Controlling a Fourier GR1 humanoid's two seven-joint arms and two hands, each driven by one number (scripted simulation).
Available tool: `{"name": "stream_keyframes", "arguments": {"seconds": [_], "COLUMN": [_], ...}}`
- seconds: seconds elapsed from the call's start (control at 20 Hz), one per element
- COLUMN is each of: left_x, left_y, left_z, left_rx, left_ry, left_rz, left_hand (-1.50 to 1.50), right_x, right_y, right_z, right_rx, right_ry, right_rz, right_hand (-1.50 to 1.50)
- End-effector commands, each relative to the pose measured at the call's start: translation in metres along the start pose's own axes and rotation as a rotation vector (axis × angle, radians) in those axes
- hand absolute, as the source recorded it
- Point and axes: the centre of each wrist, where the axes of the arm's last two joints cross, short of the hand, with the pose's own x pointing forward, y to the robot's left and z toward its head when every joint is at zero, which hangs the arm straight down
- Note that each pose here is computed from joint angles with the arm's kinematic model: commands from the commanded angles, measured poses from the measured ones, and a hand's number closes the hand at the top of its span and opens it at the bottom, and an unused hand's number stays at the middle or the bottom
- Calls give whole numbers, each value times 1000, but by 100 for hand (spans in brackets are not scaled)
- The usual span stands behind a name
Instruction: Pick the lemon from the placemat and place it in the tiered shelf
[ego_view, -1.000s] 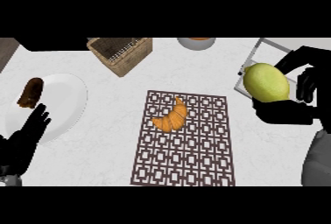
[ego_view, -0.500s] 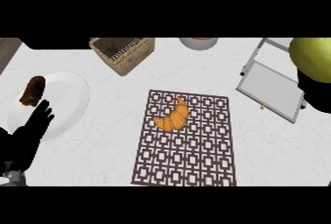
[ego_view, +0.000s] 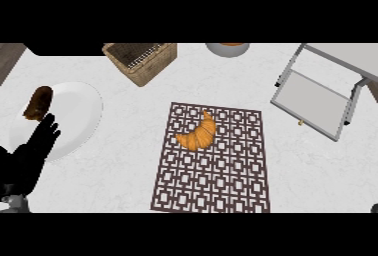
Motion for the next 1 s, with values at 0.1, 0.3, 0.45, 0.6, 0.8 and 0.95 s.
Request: {"name": "stream_keyframes", "arguments": {"seconds": [0.1, 0.3, 0.45, 0.6, 0.8, 0.95], "left_x": [-1, -2, -2, 3, 16, -8], "left_y": [-8, -2, -4, 2, 1, -11], "left_z": [-2, -5, -10, -10, -2, -12], "left_rx": [-16, -19, -4, -18, -28, -24], "left_ry": [-28, -9, -17, -15, -16, -2], "left_rz": [6, 16, -12, -1, -5, 15], "left_hand": [0, 0, 0, 0, 0, 0], "right_x": [12, -6, -4, -22, -46, -69], "right_y": [-12, -22, -11, 8, 21, 34], "right_z": [-33, -61, -76, -95, -98, -115], "right_rx": [14, -2, -35, -8, -14, -14], "right_ry": [138, 166, 180, 187, 201, 218], "right_rz": [76, 135, 205, 222, 163, 156], "right_hand": [150, 150, 150, 150, 150, 150]}}
